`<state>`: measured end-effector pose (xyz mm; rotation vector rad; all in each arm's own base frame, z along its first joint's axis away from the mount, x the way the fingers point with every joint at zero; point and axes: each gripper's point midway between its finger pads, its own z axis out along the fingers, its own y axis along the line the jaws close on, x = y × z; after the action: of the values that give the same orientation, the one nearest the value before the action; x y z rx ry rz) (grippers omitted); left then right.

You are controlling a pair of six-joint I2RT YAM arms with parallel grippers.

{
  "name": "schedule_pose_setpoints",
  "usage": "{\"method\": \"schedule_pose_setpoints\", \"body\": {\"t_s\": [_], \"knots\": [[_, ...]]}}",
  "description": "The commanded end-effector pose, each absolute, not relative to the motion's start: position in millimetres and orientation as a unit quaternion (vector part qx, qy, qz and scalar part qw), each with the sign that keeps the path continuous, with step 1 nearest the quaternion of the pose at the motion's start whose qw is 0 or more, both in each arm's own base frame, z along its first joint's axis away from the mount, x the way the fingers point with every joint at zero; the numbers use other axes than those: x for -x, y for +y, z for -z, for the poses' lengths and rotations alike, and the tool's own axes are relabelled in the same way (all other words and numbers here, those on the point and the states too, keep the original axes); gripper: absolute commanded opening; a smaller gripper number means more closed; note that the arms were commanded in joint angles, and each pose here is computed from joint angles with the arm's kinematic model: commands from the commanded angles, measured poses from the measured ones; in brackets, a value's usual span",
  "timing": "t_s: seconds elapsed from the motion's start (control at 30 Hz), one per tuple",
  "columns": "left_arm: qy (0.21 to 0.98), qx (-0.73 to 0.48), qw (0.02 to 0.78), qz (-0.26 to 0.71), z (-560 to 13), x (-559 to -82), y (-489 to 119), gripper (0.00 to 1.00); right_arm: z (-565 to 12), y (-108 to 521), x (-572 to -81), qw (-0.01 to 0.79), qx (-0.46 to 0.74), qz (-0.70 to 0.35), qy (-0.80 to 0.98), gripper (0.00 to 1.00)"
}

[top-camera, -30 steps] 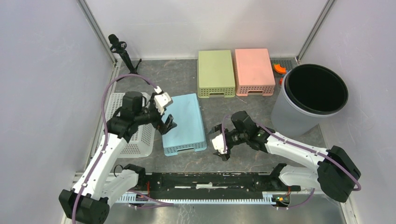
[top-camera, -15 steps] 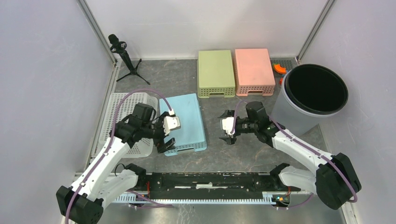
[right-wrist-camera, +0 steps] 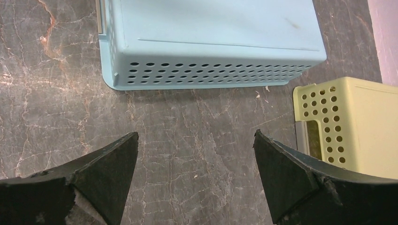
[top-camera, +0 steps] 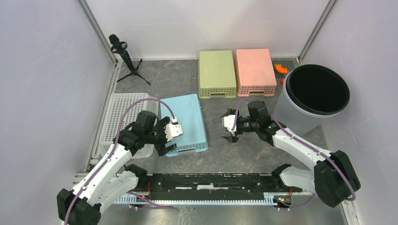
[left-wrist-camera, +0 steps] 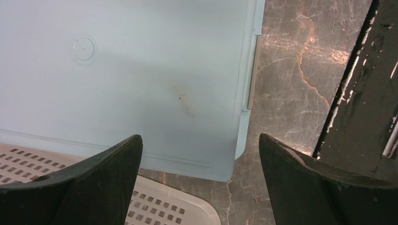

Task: Turn the large container upside down
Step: Move the container to the center of the board.

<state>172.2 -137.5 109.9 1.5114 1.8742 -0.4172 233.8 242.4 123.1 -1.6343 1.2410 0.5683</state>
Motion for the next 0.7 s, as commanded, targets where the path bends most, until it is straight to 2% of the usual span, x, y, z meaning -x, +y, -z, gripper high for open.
{"method": "schedule_pose_setpoints", "body": {"t_s": [0.0, 0.27, 0.67], "knots": [[0.697, -0.598, 0.374, 0.125, -113.8, -191.3, -139.7, 1.00, -126.8, 241.9, -239.4, 0.494, 0.667, -0.228, 0.509, 0.98], [0.719, -0.583, 0.369, 0.088, -104.2, -199.6, -127.0, 1.00, -127.4, 241.0, -239.1, 0.495, 0.669, -0.229, 0.506, 0.98], [0.753, -0.524, 0.398, -0.004, -114.1, -239.8, -107.2, 0.99, -131.7, 241.2, -237.3, 0.499, 0.669, -0.230, 0.501, 0.98]]}}
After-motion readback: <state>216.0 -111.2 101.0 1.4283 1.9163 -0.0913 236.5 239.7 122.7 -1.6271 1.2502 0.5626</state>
